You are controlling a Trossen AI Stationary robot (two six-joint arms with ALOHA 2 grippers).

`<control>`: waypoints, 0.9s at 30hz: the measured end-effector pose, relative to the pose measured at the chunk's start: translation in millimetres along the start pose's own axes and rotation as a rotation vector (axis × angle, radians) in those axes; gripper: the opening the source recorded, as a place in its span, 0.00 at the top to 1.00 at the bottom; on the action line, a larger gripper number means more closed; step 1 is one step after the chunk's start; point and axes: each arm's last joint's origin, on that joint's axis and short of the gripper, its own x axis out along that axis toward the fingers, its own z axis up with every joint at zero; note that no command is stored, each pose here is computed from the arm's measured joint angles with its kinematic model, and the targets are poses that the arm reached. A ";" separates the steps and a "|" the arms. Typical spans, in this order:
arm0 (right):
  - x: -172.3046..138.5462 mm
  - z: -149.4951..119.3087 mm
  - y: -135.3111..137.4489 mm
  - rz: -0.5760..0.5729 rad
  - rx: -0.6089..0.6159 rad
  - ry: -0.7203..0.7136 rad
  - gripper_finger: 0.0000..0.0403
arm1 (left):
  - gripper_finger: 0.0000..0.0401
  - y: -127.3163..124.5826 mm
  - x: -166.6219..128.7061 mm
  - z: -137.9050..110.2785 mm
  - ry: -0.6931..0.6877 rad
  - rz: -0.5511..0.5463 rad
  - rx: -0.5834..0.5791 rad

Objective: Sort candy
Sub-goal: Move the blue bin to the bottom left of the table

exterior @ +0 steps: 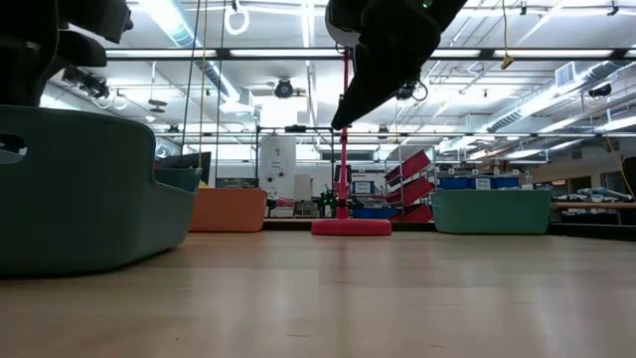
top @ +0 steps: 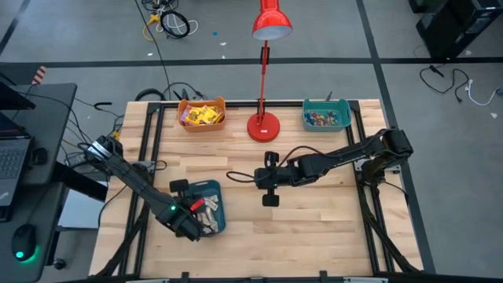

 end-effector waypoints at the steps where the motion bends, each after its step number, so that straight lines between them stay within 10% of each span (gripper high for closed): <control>1: 0.0 0.0 0.0 0.000 0.001 0.000 1.00 | 1.00 1.0 0.0 -1.0 0.012 0.009 0.004; 17: 0.3 0.5 -0.1 0.000 0.013 -0.005 1.00 | 1.00 8.4 -17.9 -0.7 0.022 0.065 0.061; 27: 0.6 0.6 -0.5 0.000 0.023 -0.006 1.00 | 1.00 19.0 3.4 37.7 -0.122 -0.096 -0.166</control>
